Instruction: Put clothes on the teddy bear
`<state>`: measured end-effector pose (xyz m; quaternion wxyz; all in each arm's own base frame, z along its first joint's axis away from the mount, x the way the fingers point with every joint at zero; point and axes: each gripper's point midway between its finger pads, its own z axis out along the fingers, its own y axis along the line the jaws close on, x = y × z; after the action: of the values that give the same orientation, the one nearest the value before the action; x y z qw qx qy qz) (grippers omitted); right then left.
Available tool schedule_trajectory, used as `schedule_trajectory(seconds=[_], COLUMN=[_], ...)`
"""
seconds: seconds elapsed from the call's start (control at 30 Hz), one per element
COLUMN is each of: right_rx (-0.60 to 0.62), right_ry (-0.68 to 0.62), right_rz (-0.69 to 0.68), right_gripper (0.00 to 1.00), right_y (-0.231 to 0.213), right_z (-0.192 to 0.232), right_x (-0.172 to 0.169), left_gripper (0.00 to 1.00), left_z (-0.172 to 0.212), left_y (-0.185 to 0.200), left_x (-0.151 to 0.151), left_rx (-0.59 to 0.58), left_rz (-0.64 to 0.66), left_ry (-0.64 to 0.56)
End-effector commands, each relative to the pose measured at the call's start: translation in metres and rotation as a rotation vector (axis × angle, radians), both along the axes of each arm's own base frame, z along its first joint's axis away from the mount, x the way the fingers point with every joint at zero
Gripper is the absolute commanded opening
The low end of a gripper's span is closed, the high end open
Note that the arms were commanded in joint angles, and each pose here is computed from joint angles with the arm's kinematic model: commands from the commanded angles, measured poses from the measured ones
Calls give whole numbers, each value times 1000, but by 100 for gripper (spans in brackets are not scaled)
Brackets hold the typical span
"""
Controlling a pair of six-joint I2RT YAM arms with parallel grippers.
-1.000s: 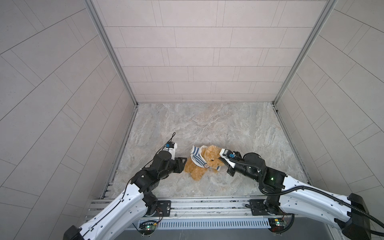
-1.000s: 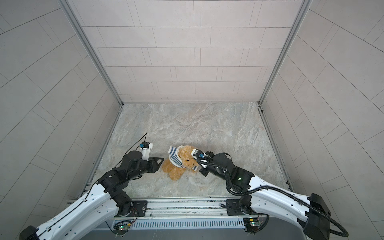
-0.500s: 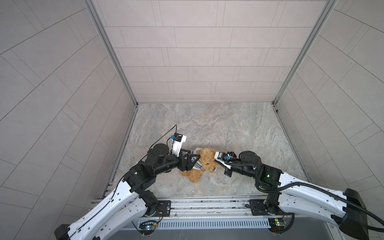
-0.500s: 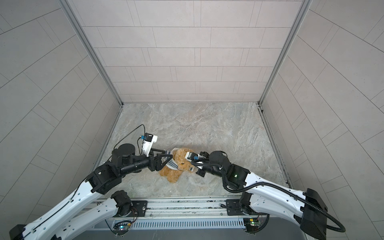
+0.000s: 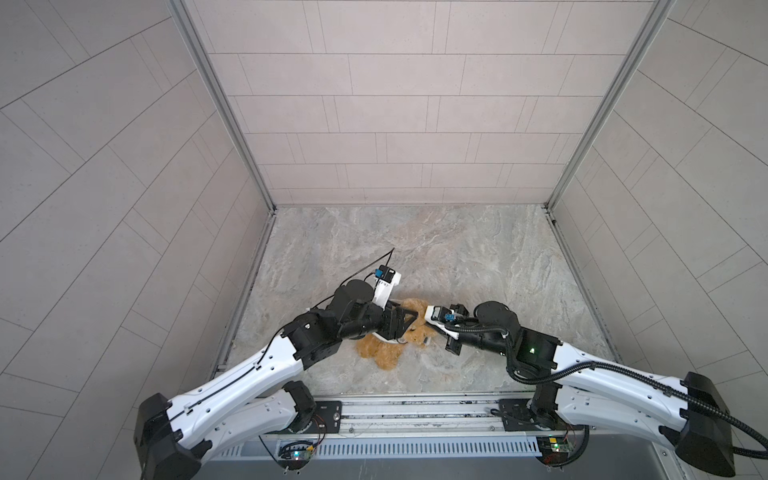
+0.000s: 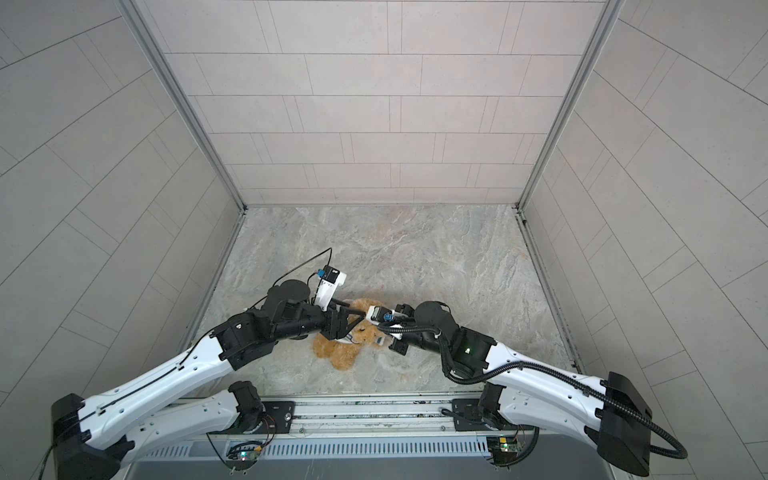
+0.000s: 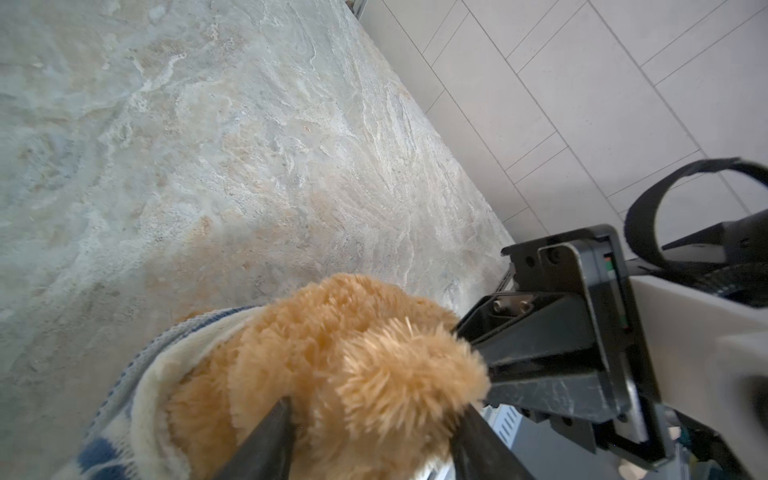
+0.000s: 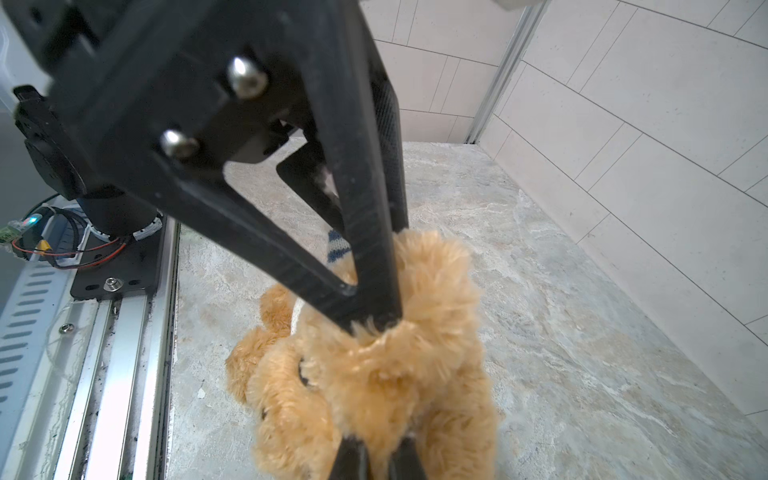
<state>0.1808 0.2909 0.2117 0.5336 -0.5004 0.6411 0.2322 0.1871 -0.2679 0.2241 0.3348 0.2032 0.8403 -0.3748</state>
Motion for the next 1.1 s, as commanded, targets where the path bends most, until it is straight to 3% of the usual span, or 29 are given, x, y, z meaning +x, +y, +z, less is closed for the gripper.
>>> schedule_trajectory(seconds=[0.0, 0.17, 0.23, 0.33, 0.47, 0.7, 0.93, 1.07], right_rx=[78, 100, 106, 114, 166, 203, 180, 147], right_ry=[-64, -58, -50, -39, -38, -34, -43, -58], right_rz=[37, 24, 14, 3, -35, -83, -69, -88], right_gripper=[0, 4, 11, 25, 46, 57, 59, 54], right_y=[10, 10, 8, 4, -11, -32, -34, -35], right_z=[32, 31, 27, 23, 25, 20, 13, 9], right_x=[-1, 0, 0, -2, -5, -11, -14, -9], left_gripper=[51, 27, 13, 0, 0, 0, 0, 0], left_z=[11, 8, 9, 11, 17, 29, 30, 32], left_y=[-2, 1, 1, 2, 13, 34, 35, 32], left_x=[6, 5, 5, 4, 7, 4, -3, -3], left_rx=[-17, -33, -45, -50, -72, -193, -221, -247], left_rz=[19, 34, 38, 34, 42, 27, 6, 1], left_ry=[-33, -27, -29, -46, -78, -103, -104, -99])
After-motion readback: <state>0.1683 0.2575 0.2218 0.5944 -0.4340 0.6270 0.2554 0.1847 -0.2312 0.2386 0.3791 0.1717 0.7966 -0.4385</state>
